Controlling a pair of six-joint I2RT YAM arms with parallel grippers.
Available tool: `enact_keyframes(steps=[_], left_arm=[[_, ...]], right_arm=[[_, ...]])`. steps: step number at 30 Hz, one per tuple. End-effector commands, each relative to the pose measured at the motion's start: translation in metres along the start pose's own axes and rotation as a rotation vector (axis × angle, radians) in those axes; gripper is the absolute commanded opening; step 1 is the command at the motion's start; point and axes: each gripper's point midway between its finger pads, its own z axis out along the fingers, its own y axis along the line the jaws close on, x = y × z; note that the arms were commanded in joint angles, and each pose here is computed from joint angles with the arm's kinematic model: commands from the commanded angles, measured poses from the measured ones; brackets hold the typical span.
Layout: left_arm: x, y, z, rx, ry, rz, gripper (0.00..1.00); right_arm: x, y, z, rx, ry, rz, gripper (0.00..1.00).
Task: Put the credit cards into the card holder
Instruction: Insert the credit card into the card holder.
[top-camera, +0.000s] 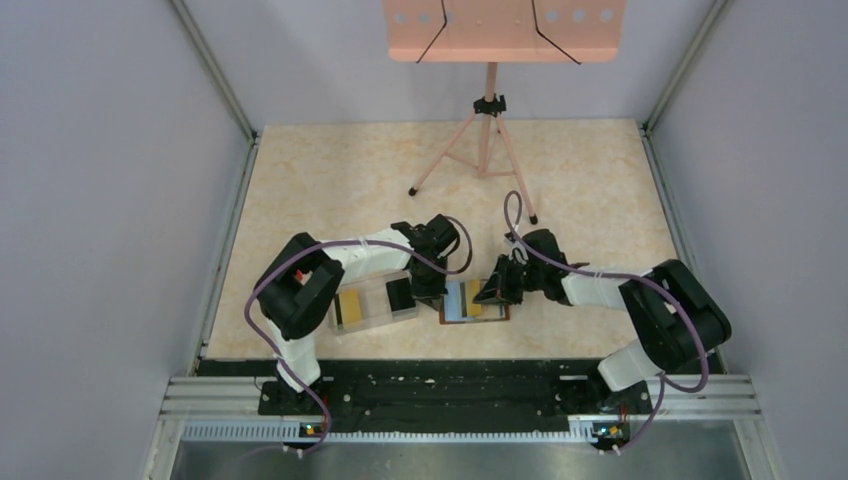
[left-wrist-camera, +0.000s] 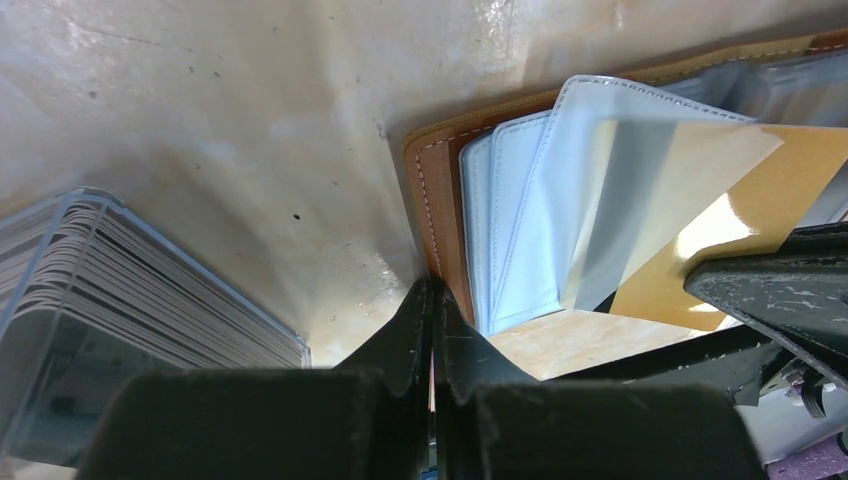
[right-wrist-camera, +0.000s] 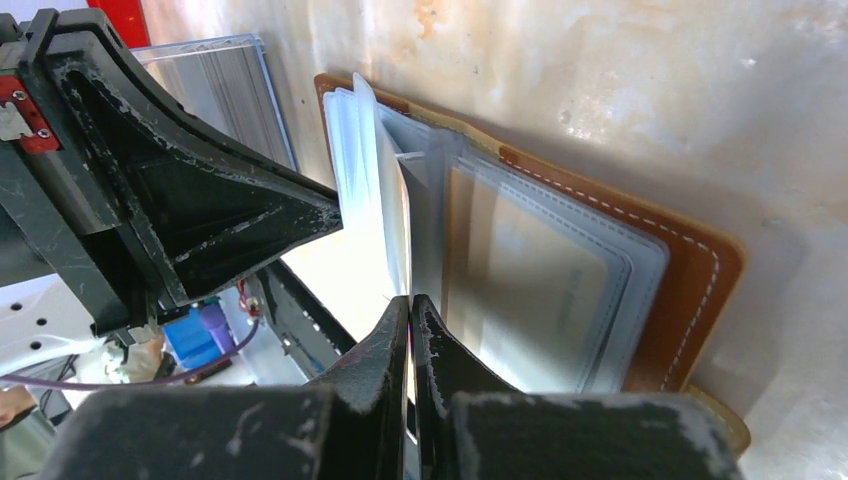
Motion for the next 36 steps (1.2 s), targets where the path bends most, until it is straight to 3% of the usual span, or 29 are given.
enact_keyframes(steps=[1, 9, 36], left_arm=[[0.004, -0.014, 0.004, 0.049, 0.021, -0.001, 0.0], [0.002, -0.027, 0.003, 0.111, 0.025, -0.006, 0.0], [0.005, -0.024, 0.006, 0.101, 0.04, 0.005, 0.0]], right_arm=[[-0.013, -0.003, -0.002, 0.064, -0.06, -0.053, 0.0], [-0.006, -0.003, 0.012, -0.005, -0.019, -0.001, 0.0], [-0.013, -0.013, -0.012, 0.088, -0.047, -0.026, 0.0]])
